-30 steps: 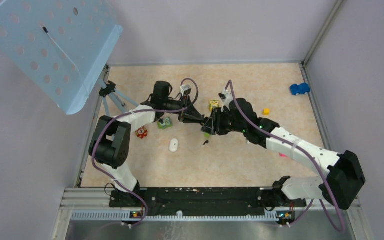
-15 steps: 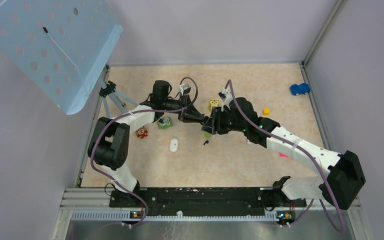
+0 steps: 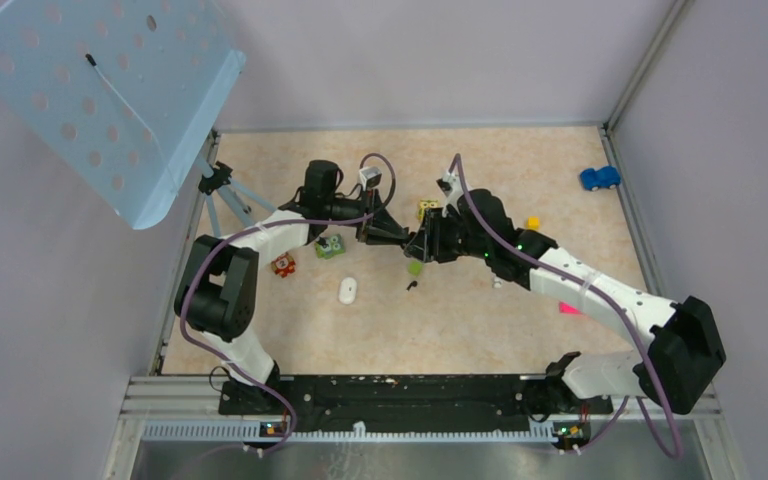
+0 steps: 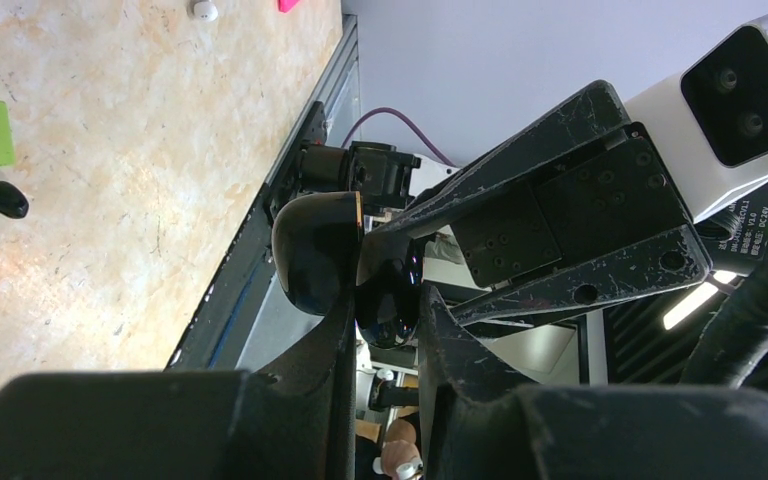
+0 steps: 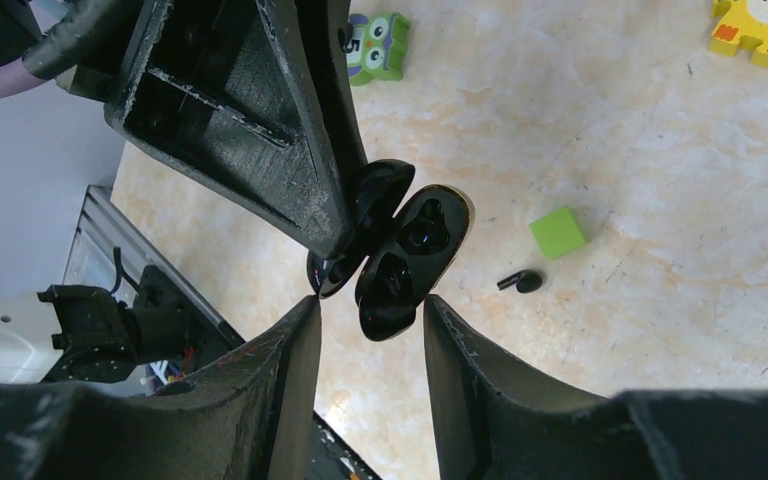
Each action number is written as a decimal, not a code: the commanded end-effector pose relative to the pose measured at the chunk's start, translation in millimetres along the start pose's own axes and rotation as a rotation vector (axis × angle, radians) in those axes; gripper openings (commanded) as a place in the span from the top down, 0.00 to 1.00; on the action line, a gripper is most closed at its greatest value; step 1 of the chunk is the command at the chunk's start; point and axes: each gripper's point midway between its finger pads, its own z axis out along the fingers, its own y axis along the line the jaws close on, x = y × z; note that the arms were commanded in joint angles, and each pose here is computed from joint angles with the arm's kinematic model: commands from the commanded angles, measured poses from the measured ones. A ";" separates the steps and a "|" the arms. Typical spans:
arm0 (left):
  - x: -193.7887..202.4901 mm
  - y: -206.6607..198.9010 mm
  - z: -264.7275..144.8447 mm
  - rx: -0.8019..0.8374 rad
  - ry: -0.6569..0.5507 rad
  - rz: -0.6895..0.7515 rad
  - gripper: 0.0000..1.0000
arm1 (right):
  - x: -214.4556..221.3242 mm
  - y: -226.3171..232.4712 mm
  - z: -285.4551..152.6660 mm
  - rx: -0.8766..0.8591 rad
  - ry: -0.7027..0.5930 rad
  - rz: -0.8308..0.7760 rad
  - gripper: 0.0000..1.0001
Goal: Insert the wireless bluetooth earbuds into the charging case
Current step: Adjust the left earbud in the left side groove of the charging case.
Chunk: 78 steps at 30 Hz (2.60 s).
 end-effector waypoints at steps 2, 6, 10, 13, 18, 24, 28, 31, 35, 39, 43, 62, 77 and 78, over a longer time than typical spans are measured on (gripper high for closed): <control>9.5 -20.6 -3.5 0.037 0.019 0.090 1.00 | -33.6 12.2 -5.7 -0.020 -0.094 -0.028 0.55; 8.8 -19.0 -3.6 0.036 0.019 0.087 1.00 | -34.5 9.5 -11.9 -0.001 -0.103 -0.035 0.44; 9.1 -17.7 -2.9 0.035 0.021 0.084 1.00 | -34.9 6.4 -18.3 0.016 -0.114 -0.040 0.43; 8.6 -17.5 -3.2 0.035 0.019 0.085 1.00 | -34.4 6.7 -23.1 0.011 -0.124 -0.037 0.50; 8.3 -16.4 -2.9 0.033 0.017 0.082 1.00 | -31.7 7.9 -25.0 0.001 -0.120 -0.029 0.64; 8.8 -17.4 -2.9 0.034 0.017 0.086 1.00 | -29.1 6.9 -21.6 0.002 -0.108 -0.027 0.70; 8.9 -18.4 -3.3 0.034 0.016 0.088 1.00 | -26.0 6.1 -18.4 0.003 -0.090 -0.024 0.68; 8.7 -17.6 -3.3 0.034 0.014 0.087 1.00 | -23.9 4.7 -16.8 0.008 -0.078 -0.028 0.68; 8.5 -16.0 -2.8 0.033 0.016 0.083 1.00 | -21.2 2.4 -14.8 0.017 -0.064 -0.030 0.68; 8.2 -16.2 -2.8 0.034 0.017 0.084 1.00 | -21.5 2.3 -13.9 0.016 -0.067 -0.030 0.69; 7.8 -16.5 -2.8 0.034 0.016 0.083 1.00 | -22.1 3.3 -11.9 0.011 -0.065 -0.032 0.70; 9.8 -17.1 -3.2 0.037 0.024 0.085 1.00 | -24.2 12.8 -12.3 -0.039 -0.056 -0.091 0.97; 12.3 -18.4 -4.5 0.043 0.038 0.090 1.00 | -23.9 7.5 -10.7 -0.060 -0.006 -0.409 1.00; 12.5 -18.3 -4.1 0.043 0.040 0.089 1.00 | -23.0 8.6 -9.9 -0.070 0.002 -0.420 1.00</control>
